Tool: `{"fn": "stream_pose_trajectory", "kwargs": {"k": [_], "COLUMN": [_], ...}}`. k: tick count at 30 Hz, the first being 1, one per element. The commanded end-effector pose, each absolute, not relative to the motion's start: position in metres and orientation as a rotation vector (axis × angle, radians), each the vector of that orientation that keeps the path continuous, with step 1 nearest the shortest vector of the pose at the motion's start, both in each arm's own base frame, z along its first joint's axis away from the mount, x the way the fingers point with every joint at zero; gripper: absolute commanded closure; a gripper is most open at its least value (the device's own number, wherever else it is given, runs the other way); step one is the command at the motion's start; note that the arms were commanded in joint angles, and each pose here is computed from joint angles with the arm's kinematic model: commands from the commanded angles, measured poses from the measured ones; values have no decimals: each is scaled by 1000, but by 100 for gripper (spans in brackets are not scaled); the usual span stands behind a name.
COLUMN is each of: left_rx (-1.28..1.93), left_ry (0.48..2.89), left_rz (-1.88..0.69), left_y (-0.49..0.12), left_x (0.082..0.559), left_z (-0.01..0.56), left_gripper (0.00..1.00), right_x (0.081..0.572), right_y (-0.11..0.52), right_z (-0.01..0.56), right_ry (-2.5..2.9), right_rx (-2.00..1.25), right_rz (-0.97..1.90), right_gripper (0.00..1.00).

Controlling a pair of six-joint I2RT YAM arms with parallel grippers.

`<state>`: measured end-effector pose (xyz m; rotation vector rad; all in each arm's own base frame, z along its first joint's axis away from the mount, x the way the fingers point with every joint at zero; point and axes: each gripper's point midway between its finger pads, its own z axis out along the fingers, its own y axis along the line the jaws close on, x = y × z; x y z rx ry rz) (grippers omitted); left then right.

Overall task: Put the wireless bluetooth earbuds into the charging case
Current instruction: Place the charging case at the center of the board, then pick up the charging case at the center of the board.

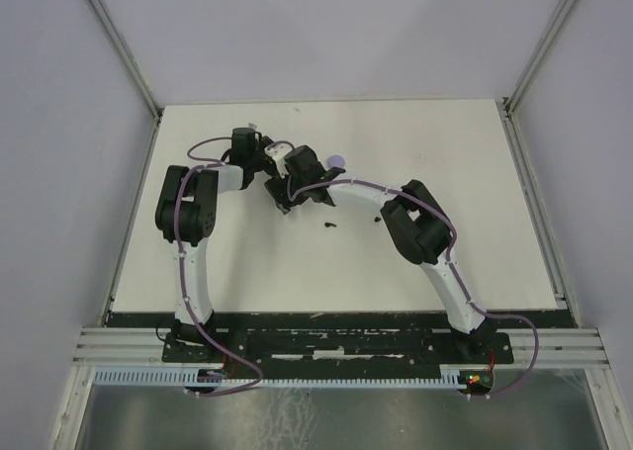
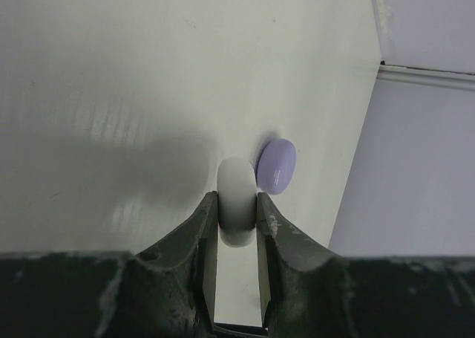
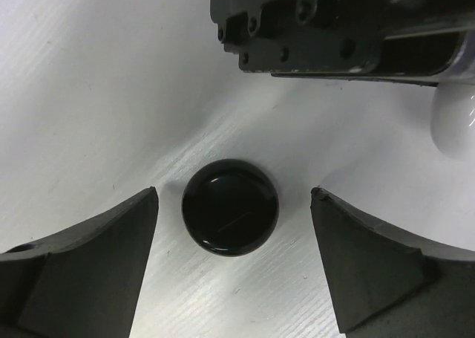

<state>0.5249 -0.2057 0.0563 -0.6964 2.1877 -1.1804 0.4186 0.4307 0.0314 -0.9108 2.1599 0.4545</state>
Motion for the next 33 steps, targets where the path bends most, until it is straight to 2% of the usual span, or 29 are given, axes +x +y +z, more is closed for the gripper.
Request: {"fn": "stream_pose_trajectory", "kwargs": {"k": [1, 9, 13, 24, 33], "left_rx": [-624, -621, -623, -623, -609], "left_ry": [2157, 2171, 2173, 2158, 2130], "left_rz": [-1157, -1147, -1147, -1149, -1156], "left_y": [-203, -202, -201, -196, -188], "left_x": [536, 532, 529, 519, 506], "left_z": [68, 67, 68, 82, 105], "left_gripper": [73, 59, 56, 54, 49], "right_x": [424, 423, 423, 415, 395], "right_y": [439, 435, 431, 422, 383], "right_z": [40, 36, 36, 32, 32], "right_ry": [2117, 2135, 2155, 2145, 2096], "right_rx": [-921, -939, -925, -993, -1227], "right_rz": [430, 393, 369, 348, 339], "right_gripper": [9, 13, 18, 51, 50]}}
